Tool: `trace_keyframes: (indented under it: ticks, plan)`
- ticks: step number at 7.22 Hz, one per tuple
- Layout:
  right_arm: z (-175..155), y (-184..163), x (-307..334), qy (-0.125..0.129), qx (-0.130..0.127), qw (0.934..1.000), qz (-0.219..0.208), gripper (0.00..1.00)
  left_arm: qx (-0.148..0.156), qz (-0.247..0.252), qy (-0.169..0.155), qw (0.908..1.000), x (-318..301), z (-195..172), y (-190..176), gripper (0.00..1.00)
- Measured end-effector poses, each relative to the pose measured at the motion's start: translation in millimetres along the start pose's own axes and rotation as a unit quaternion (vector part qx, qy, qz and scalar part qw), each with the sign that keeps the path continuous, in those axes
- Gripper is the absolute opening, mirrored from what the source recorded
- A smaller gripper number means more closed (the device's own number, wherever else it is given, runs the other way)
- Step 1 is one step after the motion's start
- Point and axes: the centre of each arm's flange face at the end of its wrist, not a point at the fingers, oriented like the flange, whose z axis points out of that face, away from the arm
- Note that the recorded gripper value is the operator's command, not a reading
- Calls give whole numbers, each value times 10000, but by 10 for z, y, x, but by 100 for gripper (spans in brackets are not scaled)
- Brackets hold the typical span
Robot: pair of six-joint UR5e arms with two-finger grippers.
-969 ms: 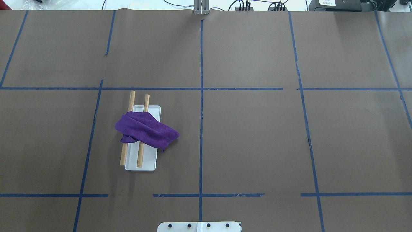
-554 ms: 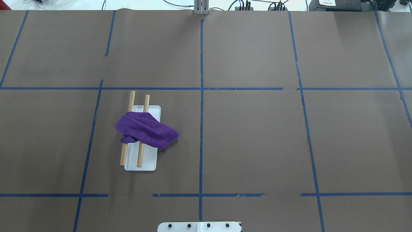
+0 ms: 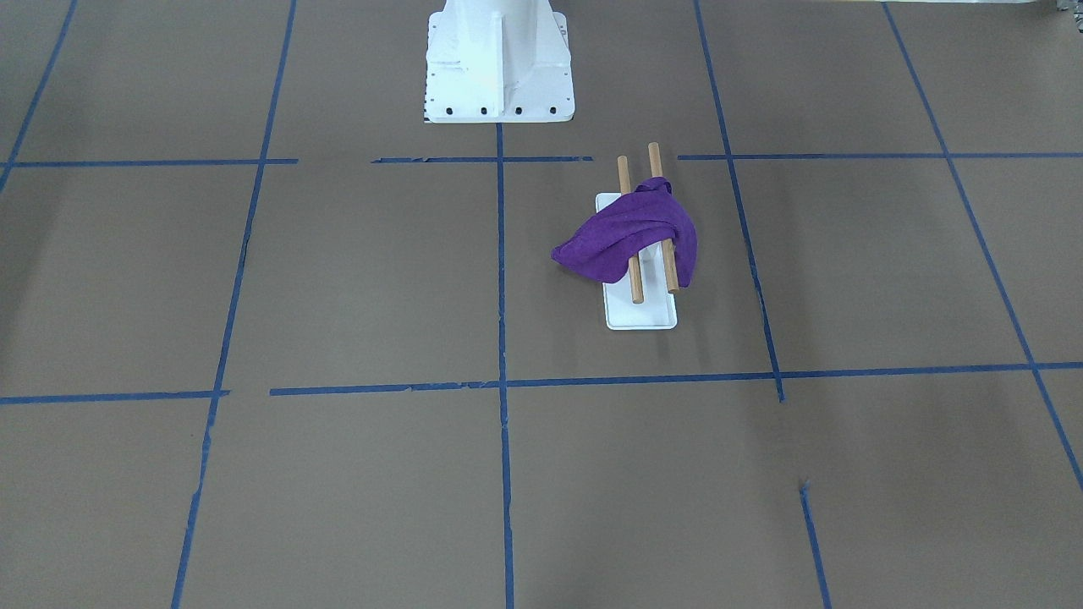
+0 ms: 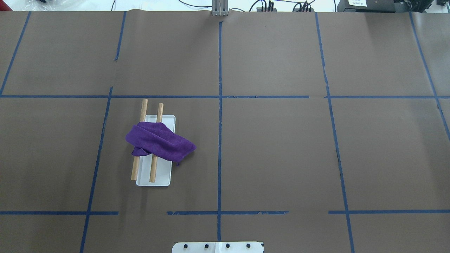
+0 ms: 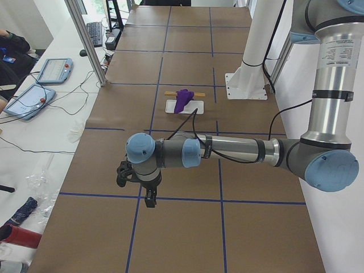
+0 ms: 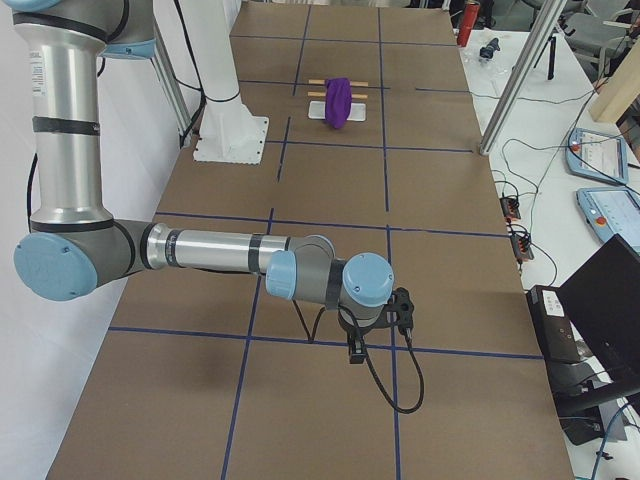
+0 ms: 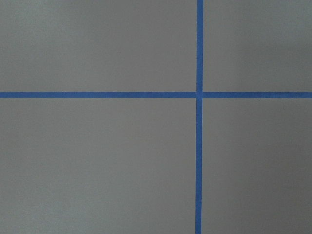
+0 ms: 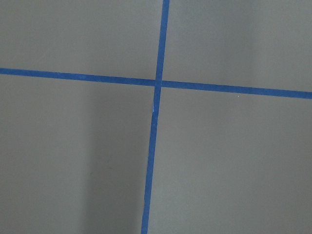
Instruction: Hang towel on rack
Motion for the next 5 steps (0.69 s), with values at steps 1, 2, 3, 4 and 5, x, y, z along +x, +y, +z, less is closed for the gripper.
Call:
trace_keyframes:
  ticks: [1,2,3,4,5]
  plan:
    - [-5,-5,-5,1,5,10000,-6,100,1,-1,0,10000,0,0,2,100]
    - [-9,-9,-8,2,9,10000,-10,100,0,-2,0,10000,0,0,4,100]
    - [-12,-13,-11,3,11,10000,-13,100,4,1,0,10000,3,-2,4,100]
    - [-12,-15,-12,3,12,10000,-14,100,8,5,-1,10000,5,-5,4,100]
    - [-13,-16,-12,3,13,10000,-15,100,13,11,-1,10000,8,-8,2,100]
